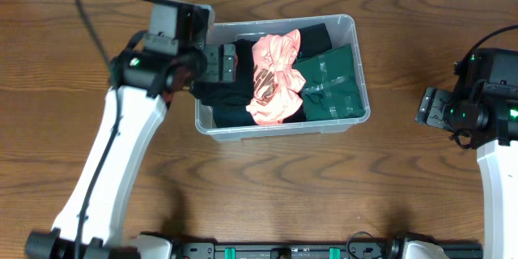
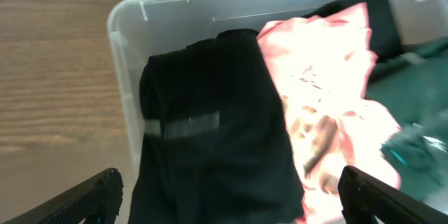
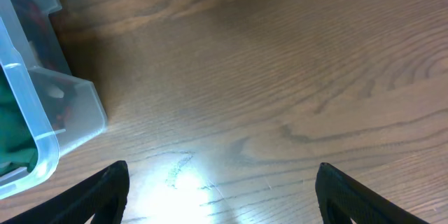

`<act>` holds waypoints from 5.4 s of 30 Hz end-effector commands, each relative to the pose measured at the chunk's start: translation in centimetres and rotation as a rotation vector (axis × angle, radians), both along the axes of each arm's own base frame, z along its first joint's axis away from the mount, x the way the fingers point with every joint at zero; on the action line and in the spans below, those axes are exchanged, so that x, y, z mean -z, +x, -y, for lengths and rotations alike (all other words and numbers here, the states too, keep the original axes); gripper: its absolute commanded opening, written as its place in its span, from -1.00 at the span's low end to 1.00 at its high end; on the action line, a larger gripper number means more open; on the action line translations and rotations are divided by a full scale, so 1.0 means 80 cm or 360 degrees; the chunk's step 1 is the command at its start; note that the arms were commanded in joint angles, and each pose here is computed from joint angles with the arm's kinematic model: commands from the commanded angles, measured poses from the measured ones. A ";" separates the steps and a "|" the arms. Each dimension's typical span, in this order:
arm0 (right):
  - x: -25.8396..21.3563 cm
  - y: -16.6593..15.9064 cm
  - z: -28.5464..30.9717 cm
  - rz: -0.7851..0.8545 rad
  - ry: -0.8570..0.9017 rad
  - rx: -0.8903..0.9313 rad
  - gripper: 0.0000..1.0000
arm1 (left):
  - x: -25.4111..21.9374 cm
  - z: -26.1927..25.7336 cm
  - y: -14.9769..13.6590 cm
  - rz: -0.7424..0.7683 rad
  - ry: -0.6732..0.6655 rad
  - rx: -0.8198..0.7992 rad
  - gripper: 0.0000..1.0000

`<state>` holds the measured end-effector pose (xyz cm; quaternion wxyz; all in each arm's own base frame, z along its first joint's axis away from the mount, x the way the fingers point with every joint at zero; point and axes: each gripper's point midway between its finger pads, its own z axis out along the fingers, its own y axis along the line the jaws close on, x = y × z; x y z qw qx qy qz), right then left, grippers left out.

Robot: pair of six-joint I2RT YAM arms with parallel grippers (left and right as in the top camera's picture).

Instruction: Pack container

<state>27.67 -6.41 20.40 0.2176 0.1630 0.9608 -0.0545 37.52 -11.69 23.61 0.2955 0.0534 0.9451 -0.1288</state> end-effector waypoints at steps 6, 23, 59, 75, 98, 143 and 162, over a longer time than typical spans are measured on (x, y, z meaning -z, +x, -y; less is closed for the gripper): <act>-0.003 0.001 0.004 0.0011 0.0006 0.0035 0.66 | 0.073 -0.007 -0.019 -0.0319 0.0042 -0.0105 0.96; -0.002 0.001 0.002 0.0013 0.0020 0.0027 0.66 | 0.156 0.020 -0.028 -0.0589 0.0118 -0.0007 0.96; -0.002 0.000 0.001 0.0005 0.0022 0.0027 0.67 | 0.161 0.059 -0.035 -0.0623 0.0030 0.0067 0.96; -0.008 0.015 -0.013 0.0082 0.0078 -0.0069 0.72 | 0.009 -0.013 -0.041 -0.0130 0.0254 -0.0092 0.96; -0.049 0.064 -0.085 0.0433 0.0119 -0.0431 0.99 | -0.042 -0.186 -0.101 -0.0052 0.0285 -0.0709 0.96; -0.016 -0.132 -0.076 0.1135 -0.0125 -0.0472 0.98 | 0.004 -0.157 -0.313 0.0464 0.0142 -0.0616 0.96; 0.058 -0.038 -0.088 0.1650 -0.0304 -0.0614 0.99 | 0.004 -0.157 -0.313 0.0464 0.0142 -0.0616 0.96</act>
